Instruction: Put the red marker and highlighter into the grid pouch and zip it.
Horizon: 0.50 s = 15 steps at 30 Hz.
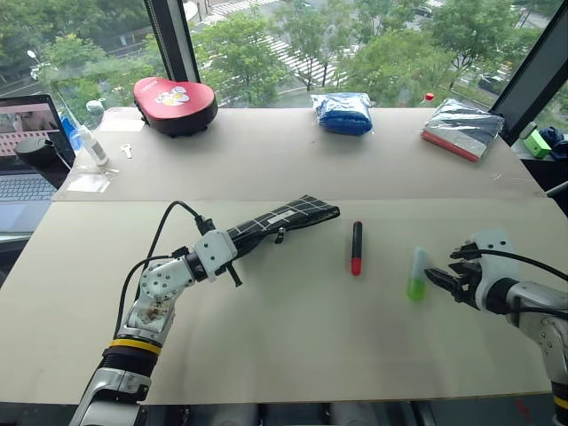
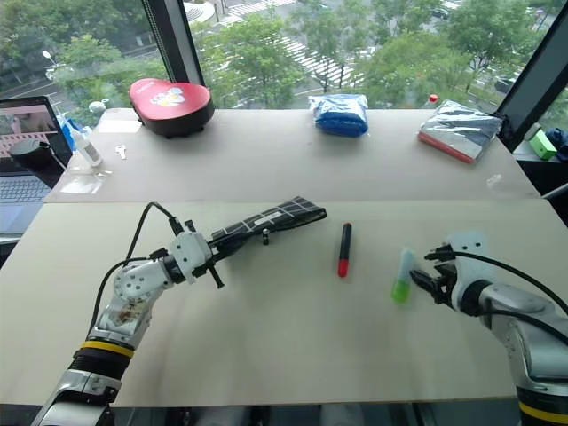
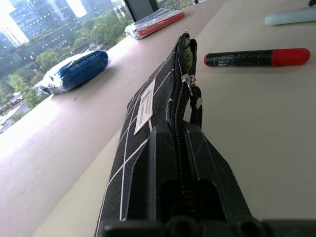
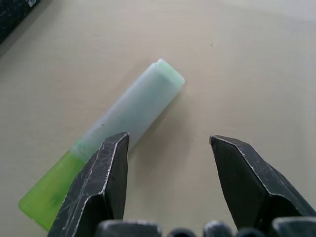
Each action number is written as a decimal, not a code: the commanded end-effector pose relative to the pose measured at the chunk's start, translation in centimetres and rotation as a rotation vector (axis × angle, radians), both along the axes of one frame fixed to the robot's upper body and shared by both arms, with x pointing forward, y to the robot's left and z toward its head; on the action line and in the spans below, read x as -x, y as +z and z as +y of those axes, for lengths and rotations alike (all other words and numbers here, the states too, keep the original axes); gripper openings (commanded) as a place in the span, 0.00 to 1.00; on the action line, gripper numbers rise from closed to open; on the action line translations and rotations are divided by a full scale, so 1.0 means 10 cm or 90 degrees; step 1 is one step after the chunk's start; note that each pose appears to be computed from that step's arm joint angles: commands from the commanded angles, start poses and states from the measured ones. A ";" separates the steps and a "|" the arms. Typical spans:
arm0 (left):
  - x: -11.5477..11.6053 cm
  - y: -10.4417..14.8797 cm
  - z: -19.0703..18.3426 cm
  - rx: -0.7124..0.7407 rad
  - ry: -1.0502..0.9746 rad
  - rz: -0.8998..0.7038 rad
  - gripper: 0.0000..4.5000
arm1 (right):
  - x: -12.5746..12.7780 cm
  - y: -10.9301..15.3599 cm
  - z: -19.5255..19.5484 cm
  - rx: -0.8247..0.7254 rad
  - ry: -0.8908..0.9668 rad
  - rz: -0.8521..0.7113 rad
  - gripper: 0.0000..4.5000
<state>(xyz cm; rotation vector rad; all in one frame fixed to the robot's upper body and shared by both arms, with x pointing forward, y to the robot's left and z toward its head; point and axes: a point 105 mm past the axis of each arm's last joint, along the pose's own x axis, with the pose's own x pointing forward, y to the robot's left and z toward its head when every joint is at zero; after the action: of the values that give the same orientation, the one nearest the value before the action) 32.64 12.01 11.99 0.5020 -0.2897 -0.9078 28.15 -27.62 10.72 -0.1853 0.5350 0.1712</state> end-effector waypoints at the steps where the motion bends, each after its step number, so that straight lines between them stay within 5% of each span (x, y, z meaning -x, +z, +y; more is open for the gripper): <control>1: -0.01 0.13 -0.05 0.005 -0.011 -0.041 0.00 | -0.07 0.02 0.08 -0.020 -0.020 -0.010 0.64; 9: 0.00 0.11 0.00 0.003 -0.008 -0.037 0.00 | -0.18 0.31 0.04 -0.027 -0.015 -0.067 0.64; 15: 0.00 0.11 0.04 0.003 -0.004 -0.037 0.00 | -0.15 0.24 0.16 -0.030 -0.001 -0.047 0.99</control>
<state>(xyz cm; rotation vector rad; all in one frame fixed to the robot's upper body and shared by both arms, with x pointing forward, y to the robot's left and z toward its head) 32.75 11.87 12.34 0.5091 -0.3113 -0.9141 29.73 -26.14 12.40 -0.1302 0.4806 0.1865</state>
